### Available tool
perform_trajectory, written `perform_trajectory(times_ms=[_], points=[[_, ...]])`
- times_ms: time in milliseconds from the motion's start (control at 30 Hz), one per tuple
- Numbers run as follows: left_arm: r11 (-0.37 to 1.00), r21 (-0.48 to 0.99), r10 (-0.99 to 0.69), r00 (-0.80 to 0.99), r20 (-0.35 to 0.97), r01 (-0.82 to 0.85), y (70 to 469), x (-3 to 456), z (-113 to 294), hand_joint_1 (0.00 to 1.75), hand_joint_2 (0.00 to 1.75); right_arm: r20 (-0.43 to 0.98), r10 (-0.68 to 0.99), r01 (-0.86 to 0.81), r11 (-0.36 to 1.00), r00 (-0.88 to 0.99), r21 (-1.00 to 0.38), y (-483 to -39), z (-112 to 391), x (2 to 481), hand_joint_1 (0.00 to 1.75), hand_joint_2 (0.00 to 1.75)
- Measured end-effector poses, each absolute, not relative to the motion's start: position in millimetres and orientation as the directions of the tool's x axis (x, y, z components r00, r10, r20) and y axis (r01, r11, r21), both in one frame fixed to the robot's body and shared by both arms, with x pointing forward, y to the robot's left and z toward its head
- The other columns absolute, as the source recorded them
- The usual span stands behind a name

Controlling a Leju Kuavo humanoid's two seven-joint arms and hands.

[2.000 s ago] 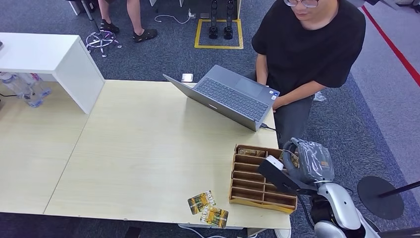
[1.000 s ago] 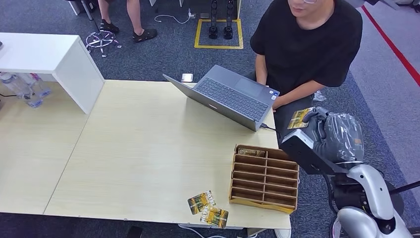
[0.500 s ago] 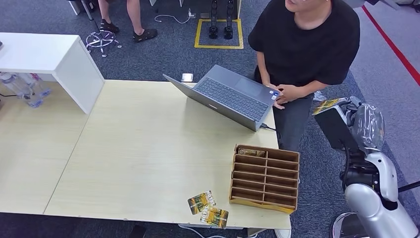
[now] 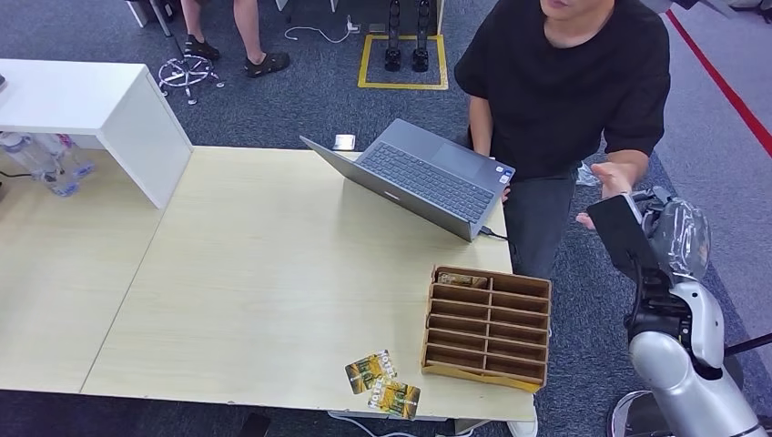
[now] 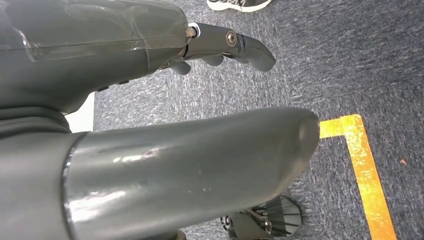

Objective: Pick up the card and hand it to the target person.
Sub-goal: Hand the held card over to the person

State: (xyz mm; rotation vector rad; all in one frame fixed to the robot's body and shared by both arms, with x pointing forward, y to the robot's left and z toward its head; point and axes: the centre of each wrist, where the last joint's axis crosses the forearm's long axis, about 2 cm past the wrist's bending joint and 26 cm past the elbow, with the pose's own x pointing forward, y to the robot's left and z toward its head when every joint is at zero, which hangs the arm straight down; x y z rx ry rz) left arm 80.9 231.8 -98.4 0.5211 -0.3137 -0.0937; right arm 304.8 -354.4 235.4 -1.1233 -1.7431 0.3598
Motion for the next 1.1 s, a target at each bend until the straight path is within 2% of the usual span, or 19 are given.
perform_trajectory(times_ms=[200, 533, 567, 667, 700, 1100], points=[[0.867, 0.499, -0.176, 0.947, 0.270, 0.019, 231.5, 81.3, -98.4, 0.00, 0.00, 0.559, 0.829, 0.574, 0.462, -0.010, -0.676, -364.6, 215.3, 305.9, 1.58, 1.75], [0.867, 0.498, -0.179, 0.947, 0.267, 0.024, 231.5, 81.4, -98.4, 0.00, 0.00, 0.512, 0.855, 0.547, 0.387, 0.089, -0.742, -372.9, 186.5, 302.8, 1.50, 1.75], [0.867, 0.498, -0.179, 0.947, 0.266, 0.024, 231.5, 81.4, -98.4, 0.00, 0.00, 0.504, 0.858, 0.544, 0.378, 0.098, -0.749, -373.4, 185.2, 302.3, 1.39, 1.75], [0.866, 0.499, -0.180, 0.948, 0.263, 0.026, 231.5, 81.5, -98.4, 0.00, 0.00, 0.490, 0.864, 0.535, 0.360, 0.119, -0.765, -375.8, 182.1, 300.9, 0.30, 1.75], [0.866, 0.499, -0.180, 0.948, 0.263, 0.026, 231.5, 81.5, -98.4, 0.00, 0.00, 0.486, 0.865, 0.531, 0.356, 0.124, -0.769, -376.5, 181.0, 300.4, 0.03, 1.75], [0.867, 0.498, -0.184, 0.947, 0.265, 0.029, 231.4, 81.5, -98.4, 0.00, 0.00, 0.450, 0.877, 0.473, 0.329, 0.168, -0.817, -379.2, 171.4, 297.6, 0.00, 1.75]])
